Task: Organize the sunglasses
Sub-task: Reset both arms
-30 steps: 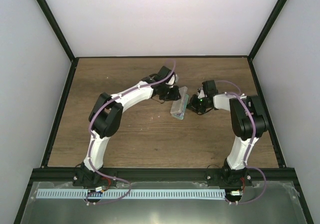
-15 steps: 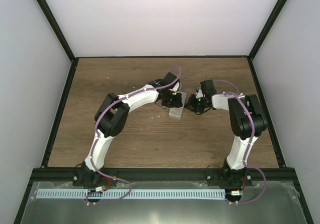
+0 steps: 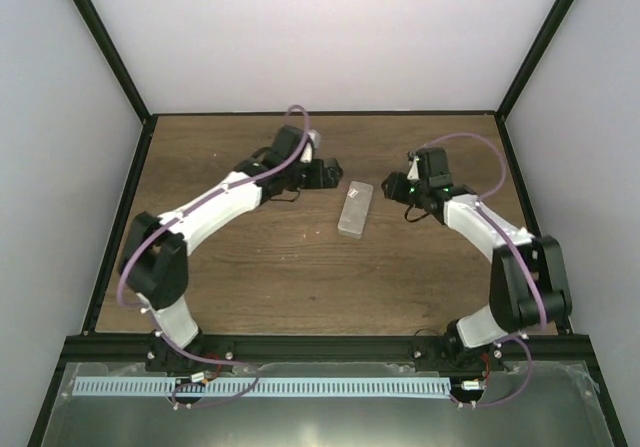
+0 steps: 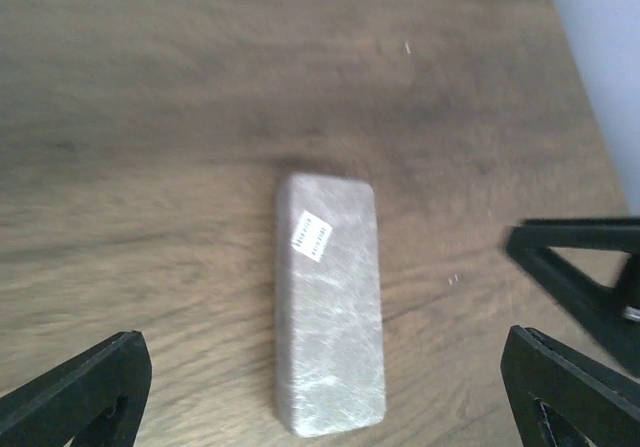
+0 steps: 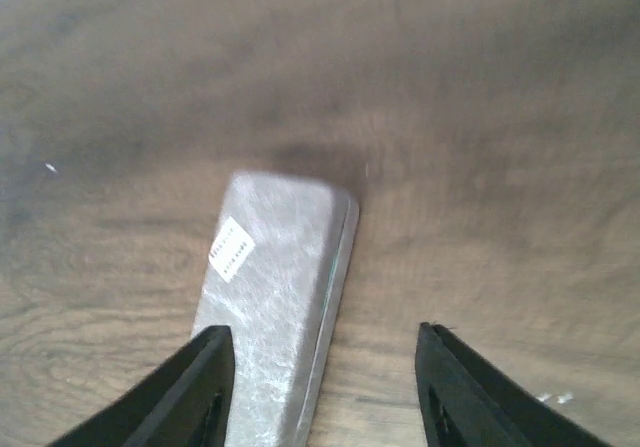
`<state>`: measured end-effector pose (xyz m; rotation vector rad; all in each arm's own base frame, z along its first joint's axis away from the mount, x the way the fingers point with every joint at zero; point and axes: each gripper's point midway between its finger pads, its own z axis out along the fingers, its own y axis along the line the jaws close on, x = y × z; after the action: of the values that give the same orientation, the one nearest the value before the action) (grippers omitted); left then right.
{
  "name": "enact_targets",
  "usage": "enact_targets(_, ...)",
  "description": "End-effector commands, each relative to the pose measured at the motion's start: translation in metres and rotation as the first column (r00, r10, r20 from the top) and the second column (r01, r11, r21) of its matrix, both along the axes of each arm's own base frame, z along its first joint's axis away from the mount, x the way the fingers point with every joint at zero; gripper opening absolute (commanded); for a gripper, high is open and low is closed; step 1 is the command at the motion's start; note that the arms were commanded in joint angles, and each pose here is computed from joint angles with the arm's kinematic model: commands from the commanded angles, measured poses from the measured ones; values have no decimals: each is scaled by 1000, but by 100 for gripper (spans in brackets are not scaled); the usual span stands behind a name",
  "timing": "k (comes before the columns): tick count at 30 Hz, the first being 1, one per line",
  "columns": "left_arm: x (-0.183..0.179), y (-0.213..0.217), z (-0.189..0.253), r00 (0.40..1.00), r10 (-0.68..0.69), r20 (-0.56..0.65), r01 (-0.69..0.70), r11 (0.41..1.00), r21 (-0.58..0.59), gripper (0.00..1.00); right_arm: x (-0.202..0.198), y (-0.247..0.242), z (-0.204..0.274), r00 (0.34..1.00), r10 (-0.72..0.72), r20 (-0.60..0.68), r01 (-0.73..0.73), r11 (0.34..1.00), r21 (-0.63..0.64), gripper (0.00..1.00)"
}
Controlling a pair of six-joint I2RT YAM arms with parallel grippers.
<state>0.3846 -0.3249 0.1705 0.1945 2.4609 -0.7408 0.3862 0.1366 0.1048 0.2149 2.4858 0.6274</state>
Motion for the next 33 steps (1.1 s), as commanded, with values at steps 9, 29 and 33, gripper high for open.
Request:
enact_targets(9,13,152,78,879,364,306,-349,931,-105,100,0,-104,111,726,-64,685,327,908,-262,100)
enact_targets(29,-79,325,32,416,589,693,-768,636,-80,100,-19,-129,44,579,-2,815,346,906,-243,100)
enact_targets(33,-61,357,13,427,568,704,-805,594,9,100,-15,-102,45,571,137,809,196,935,-297,100)
